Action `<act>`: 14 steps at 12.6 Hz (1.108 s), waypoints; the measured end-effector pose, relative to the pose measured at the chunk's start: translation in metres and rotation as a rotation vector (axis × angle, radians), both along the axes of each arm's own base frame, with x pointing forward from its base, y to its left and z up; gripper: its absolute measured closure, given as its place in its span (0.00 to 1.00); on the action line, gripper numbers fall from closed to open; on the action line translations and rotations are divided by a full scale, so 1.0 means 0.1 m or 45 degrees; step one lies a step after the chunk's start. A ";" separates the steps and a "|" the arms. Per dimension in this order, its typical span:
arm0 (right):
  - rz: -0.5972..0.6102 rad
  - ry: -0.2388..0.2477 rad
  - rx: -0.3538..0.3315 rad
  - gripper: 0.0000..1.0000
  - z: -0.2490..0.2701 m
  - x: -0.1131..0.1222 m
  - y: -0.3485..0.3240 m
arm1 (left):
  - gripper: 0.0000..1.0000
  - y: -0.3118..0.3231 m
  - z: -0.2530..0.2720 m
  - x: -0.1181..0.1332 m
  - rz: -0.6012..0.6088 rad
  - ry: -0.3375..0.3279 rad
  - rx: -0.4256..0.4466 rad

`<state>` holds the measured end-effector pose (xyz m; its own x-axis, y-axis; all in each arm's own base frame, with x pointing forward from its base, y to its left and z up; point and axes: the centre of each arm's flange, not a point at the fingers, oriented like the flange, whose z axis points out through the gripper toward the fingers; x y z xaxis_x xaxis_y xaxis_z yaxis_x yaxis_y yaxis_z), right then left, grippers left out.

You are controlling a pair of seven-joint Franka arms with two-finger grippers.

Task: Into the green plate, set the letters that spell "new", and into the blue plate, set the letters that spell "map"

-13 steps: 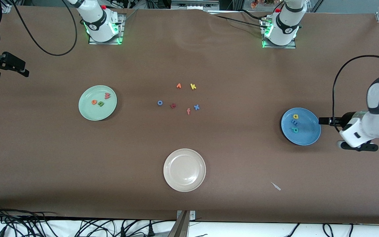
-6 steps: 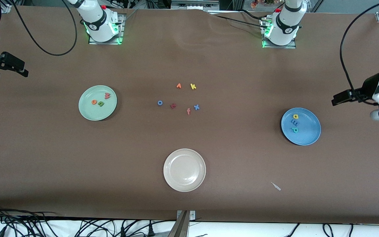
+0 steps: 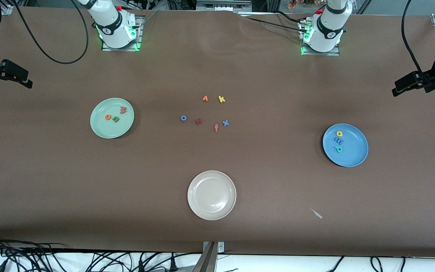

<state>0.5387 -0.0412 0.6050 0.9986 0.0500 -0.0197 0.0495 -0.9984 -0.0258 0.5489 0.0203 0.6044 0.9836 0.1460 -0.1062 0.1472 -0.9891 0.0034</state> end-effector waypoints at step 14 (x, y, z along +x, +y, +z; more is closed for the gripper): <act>0.000 0.000 0.000 0.00 0.00 0.00 0.00 | 0.00 0.06 -0.11 0.04 0.004 0.007 -0.004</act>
<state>0.5387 -0.0412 0.6050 0.9986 0.0500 -0.0197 0.0495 -0.9984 -0.0258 0.5527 0.0258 0.5929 0.9825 0.1489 -0.1118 0.1505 -0.9886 0.0056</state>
